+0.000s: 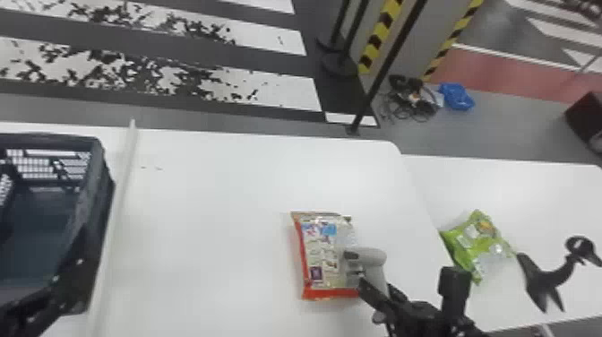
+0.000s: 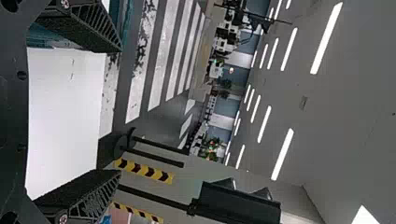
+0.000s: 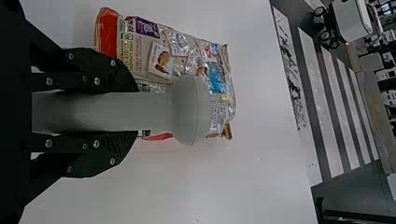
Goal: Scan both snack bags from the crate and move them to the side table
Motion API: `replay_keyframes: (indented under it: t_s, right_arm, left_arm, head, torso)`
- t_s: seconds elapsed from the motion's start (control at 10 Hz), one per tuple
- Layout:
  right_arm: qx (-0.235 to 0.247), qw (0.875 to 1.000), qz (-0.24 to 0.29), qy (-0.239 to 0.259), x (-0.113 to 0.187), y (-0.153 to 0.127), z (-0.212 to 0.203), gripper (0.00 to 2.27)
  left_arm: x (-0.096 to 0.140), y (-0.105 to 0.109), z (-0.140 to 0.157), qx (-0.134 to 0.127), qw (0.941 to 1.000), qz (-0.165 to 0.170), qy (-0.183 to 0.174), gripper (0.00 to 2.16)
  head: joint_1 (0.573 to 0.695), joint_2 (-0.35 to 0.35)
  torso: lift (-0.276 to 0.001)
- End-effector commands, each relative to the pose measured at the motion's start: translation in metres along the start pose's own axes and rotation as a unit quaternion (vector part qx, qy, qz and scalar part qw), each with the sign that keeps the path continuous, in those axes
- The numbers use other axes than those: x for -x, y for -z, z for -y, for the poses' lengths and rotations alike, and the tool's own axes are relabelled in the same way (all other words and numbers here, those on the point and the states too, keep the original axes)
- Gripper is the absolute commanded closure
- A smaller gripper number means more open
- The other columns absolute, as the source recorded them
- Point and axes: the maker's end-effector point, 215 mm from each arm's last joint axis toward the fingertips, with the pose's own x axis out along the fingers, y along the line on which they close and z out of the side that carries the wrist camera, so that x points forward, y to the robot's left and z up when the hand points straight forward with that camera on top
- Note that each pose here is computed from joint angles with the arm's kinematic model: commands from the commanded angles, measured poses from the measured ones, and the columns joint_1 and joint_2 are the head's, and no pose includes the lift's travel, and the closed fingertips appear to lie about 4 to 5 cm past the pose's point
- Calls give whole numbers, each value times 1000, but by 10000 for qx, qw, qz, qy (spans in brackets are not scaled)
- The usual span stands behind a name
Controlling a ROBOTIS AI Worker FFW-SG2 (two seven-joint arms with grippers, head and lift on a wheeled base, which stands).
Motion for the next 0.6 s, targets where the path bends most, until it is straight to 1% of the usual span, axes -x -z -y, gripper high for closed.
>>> replay_keyframes:
  t_s: [0.0,0.3,0.5]
  right_arm:
    - [-6,10000,73,27,3,-8,3,2017]
    - [-29,9996,164,233,11,-35,32,2017]
    - [103,9989,152,428,11,-57,62,2017]
  left_arm:
    - [0,1,-1,-1,10000,-1,-4,66]
    - [0,0,1,14,10000,-17,27,66]
    - [2,1,2,22,10000,-31,33,66]
  head:
    - [695,-306]
    - [695,-324]
    - [695,-350]
  torso:
    - [-29]
    - [-29]
    - [-29]
